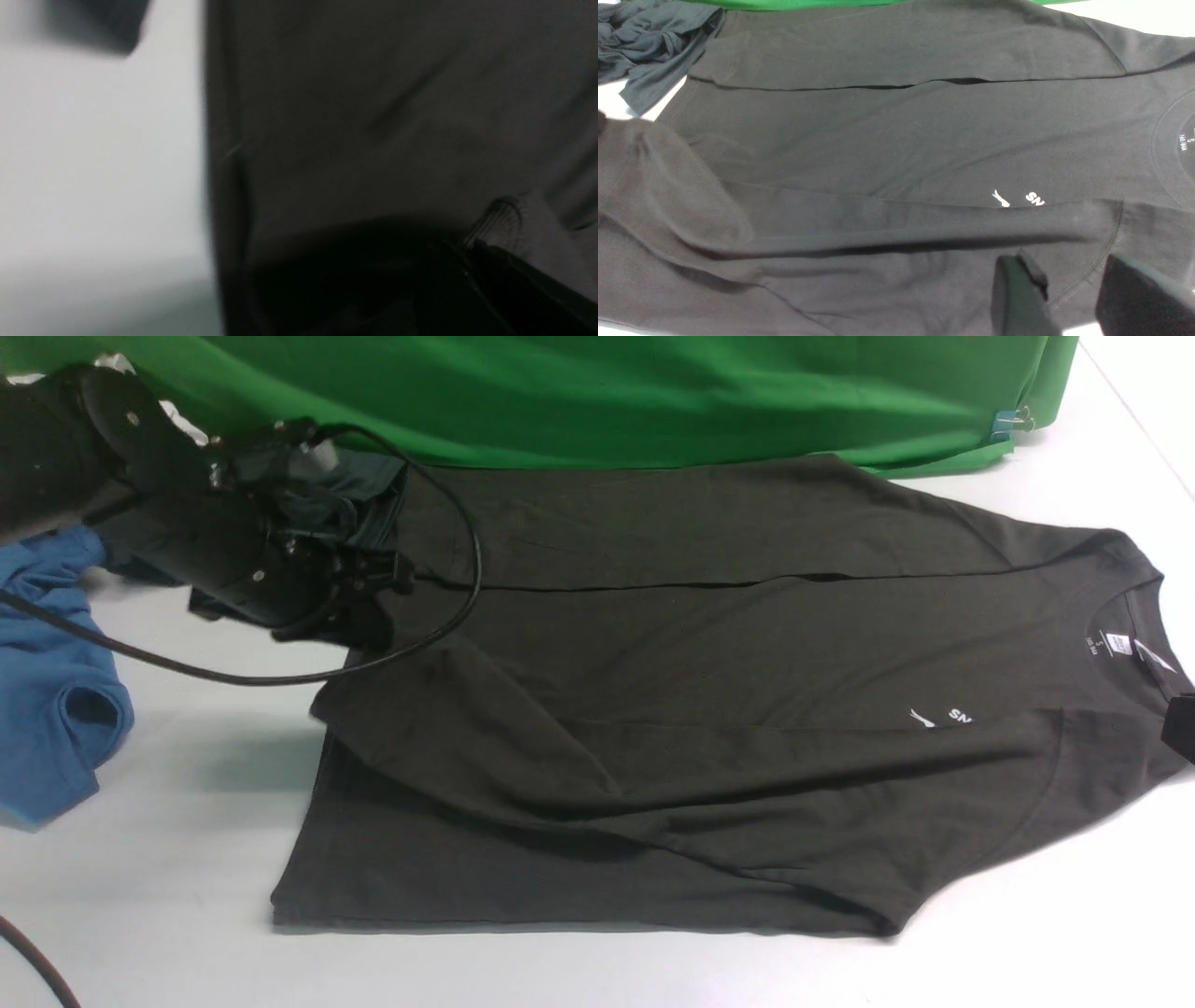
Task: Fold a long-sleeved shirt on a white desktop.
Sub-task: 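Fold the left side of the black T-shirt inward over its body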
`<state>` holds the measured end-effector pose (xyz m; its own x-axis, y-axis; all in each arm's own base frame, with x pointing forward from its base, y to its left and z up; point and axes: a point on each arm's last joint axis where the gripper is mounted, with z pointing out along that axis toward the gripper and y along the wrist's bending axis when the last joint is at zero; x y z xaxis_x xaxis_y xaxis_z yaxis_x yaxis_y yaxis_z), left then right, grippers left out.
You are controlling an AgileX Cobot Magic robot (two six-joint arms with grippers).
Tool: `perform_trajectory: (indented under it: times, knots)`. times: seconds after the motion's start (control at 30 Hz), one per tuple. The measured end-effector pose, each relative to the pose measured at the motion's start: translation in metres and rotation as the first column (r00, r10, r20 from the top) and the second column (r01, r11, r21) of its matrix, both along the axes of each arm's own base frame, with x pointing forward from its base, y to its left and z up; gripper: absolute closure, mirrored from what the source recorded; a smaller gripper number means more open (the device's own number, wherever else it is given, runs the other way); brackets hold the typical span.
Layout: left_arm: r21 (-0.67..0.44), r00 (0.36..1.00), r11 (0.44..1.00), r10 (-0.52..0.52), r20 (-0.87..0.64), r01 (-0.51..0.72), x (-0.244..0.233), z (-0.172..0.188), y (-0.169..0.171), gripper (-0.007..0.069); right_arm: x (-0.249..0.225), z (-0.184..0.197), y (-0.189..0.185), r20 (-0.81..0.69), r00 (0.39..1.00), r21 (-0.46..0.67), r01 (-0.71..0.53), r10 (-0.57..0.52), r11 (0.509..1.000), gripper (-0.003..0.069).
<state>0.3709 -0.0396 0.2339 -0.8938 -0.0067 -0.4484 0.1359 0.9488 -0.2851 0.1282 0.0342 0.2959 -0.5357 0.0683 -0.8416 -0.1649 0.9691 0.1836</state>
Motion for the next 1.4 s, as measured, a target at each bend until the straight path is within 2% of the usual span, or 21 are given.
perform_trajectory:
  times: [0.43, 0.8, 1.13, 1.3, 1.4]
  knots:
    - [0.024, 0.976, 0.998, 0.043, 0.213, -0.05, 0.02, 0.021, 0.004, 0.0578, 0.0, 0.0, 0.0, -0.001, 1.0, 0.0, 0.0, 0.0, 1.0, 0.0418]
    - [0.032, 0.945, 0.995, 0.081, 0.317, -0.096, 0.031, 0.03, 0.008, 0.0578, 0.0, 0.0, 0.0, -0.001, 1.0, 0.0, 0.0, 0.0, 1.0, 0.0418]
    - [0.046, 0.972, 0.994, 0.088, 0.216, -0.1, 0.046, -0.018, 0.008, 0.0573, 0.0, 0.0, 0.0, -0.001, 1.0, 0.0, 0.0, 0.0, 1.0, 0.0418]
    - [0.044, 0.974, 0.992, 0.104, 0.199, -0.115, 0.049, -0.028, 0.008, 0.0508, 0.0, 0.0, 0.0, -0.001, 1.0, 0.0, 0.0, 0.0, 1.0, 0.0418]
    - [0.068, 0.972, 0.99, 0.107, 0.208, -0.124, 0.05, -0.027, 0.011, 0.0374, 0.0, 0.0, 0.0, -0.002, 1.0, 0.0, 0.0, 0.0, 1.0, 0.0418]
